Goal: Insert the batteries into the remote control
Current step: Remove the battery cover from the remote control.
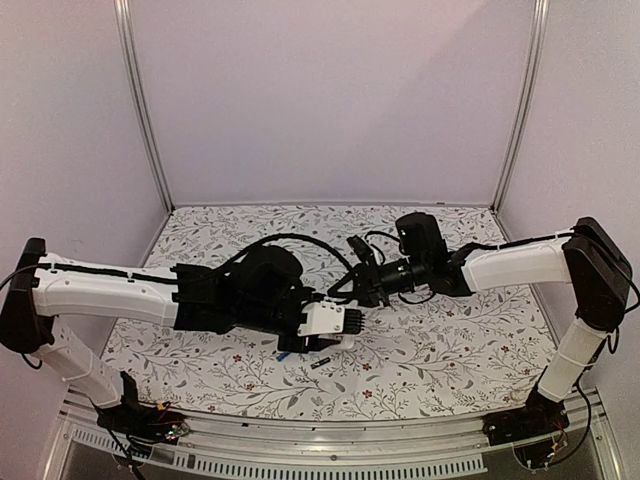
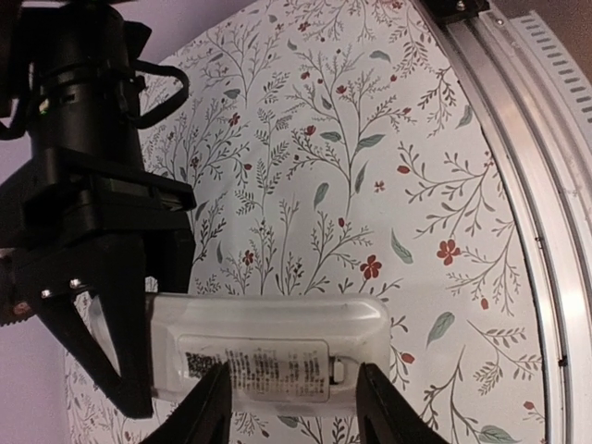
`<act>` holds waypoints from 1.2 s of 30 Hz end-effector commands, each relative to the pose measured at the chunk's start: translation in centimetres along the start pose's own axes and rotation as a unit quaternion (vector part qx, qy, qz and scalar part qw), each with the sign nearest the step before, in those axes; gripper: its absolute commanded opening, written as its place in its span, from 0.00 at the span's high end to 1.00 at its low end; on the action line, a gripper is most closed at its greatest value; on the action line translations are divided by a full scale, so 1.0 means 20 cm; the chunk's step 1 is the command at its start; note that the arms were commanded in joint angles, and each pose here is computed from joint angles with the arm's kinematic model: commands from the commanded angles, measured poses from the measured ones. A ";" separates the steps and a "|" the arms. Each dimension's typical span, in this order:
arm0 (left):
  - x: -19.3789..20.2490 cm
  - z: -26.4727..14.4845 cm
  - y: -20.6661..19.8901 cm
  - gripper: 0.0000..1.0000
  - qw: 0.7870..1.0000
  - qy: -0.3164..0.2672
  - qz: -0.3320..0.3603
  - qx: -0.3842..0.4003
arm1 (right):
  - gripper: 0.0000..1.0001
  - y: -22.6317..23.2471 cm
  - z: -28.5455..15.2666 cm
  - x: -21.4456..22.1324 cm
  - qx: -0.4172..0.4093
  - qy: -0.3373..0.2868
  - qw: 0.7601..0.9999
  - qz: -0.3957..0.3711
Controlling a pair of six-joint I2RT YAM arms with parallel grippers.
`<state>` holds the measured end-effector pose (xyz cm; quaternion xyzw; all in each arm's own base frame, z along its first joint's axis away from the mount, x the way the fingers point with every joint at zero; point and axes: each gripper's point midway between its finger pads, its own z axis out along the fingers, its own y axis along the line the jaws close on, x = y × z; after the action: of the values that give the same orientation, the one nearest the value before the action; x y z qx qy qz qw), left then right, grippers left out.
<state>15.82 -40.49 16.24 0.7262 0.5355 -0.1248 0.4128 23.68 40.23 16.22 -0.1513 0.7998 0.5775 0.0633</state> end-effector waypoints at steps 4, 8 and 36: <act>-0.03 0.02 0.00 0.53 1.000 0.002 0.006 0.000 | 1.00 0.03 0.04 0.00 -0.006 0.009 1.000 -0.011; -0.02 0.04 0.00 0.54 1.000 0.010 0.011 -0.002 | 1.00 0.04 0.04 0.00 -0.010 0.010 1.000 -0.014; -0.03 -0.08 0.12 0.57 0.993 0.004 0.062 -0.096 | 1.00 -0.02 0.02 -0.03 -0.007 0.009 1.000 0.005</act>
<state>17.00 -40.26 18.21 0.7223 0.5014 -0.0537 0.4733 24.58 40.38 15.55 -0.1495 0.8024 0.5740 0.0658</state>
